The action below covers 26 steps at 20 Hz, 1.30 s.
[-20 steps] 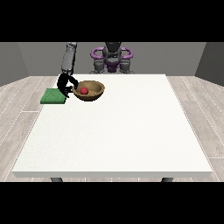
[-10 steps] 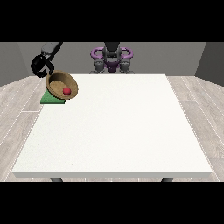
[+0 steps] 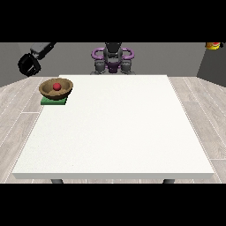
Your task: Pick the cup and pour the ball into the bowl, then pick the bowl and place it on the pad
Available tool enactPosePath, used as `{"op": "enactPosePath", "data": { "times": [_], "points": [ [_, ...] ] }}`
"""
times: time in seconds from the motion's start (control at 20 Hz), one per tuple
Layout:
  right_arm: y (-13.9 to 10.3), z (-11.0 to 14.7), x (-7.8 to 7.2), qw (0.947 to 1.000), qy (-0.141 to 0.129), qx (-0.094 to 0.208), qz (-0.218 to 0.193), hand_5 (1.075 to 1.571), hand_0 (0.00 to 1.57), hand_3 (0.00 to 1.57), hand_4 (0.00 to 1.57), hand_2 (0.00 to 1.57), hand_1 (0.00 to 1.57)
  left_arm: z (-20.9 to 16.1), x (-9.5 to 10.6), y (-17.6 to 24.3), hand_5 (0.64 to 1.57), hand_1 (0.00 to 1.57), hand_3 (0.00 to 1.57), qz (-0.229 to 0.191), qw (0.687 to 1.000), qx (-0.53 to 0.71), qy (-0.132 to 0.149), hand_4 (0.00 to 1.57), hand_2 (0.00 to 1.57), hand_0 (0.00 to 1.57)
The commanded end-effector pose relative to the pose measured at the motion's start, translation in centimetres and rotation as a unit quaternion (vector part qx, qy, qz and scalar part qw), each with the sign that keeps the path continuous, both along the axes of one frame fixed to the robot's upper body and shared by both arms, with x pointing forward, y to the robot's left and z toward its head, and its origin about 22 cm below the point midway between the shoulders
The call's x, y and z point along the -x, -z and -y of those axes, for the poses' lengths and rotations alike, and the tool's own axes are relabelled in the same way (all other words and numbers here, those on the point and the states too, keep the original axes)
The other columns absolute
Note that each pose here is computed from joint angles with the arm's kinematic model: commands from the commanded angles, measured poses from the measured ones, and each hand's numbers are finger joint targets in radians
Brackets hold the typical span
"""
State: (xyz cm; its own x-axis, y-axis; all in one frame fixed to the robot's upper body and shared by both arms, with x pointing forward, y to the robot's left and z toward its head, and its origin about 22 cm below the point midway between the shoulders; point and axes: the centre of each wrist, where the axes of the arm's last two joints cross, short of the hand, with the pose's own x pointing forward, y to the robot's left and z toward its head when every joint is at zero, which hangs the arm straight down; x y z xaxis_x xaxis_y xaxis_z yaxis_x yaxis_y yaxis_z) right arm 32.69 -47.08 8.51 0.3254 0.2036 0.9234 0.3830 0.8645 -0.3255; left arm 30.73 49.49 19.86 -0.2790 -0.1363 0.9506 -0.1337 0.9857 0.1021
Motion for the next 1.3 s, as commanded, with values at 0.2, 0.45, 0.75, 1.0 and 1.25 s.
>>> {"op": "enactPosePath", "data": {
  "times": [0.2, 0.45, 0.75, 1.0, 1.25],
  "points": [
    [2.1, -1.8, -0.8, 0.9986, 0.006, -0.049, 0.019, 1.567, 1.57, 0.49, 1.07, 1.57, 1.57, -1.7, 0.8, -0.4, 1.551, 0.00, 0.00, 0.027, 1.000, -0.003, -0.012, 1.21, 0.00, 0.00],
    [3.1, -2.0, -1.1, 0.9959, 0.011, -0.079, 0.044, 1.571, 1.57, 0.54, 1.02, 1.57, 1.57, -0.4, 0.3, -0.3, 1.555, 0.00, 0.00, 0.038, 0.999, -0.013, -0.001, 1.21, 0.00, 0.00],
    [3.2, -0.5, -0.7, 0.9889, 0.081, -0.115, 0.048, 1.571, 1.57, 0.88, 0.71, 1.57, 1.57, -0.8, 0.7, -2.1, 1.561, 0.00, 0.00, 0.041, 0.999, -0.017, 0.009, 1.19, 0.00, 0.00],
    [1.1, 2.6, 0.8, 0.9907, 0.109, -0.064, 0.050, 1.554, 1.57, 0.98, 0.00, 1.57, 1.57, -0.7, 0.9, -1.5, 1.561, 0.00, 0.00, 0.041, 0.999, -0.011, 0.006, 1.20, 0.00, 0.00],
    [1.2, 0.3, -1.0, 0.9862, 0.108, -0.086, 0.092, 1.539, 1.46, 0.80, 0.00, 1.39, 1.46, -2.2, 1.3, -0.9, 1.562, 0.00, 0.00, 0.059, 0.998, -0.013, -0.014, 1.19, 0.00, 0.00]
  ]
}}
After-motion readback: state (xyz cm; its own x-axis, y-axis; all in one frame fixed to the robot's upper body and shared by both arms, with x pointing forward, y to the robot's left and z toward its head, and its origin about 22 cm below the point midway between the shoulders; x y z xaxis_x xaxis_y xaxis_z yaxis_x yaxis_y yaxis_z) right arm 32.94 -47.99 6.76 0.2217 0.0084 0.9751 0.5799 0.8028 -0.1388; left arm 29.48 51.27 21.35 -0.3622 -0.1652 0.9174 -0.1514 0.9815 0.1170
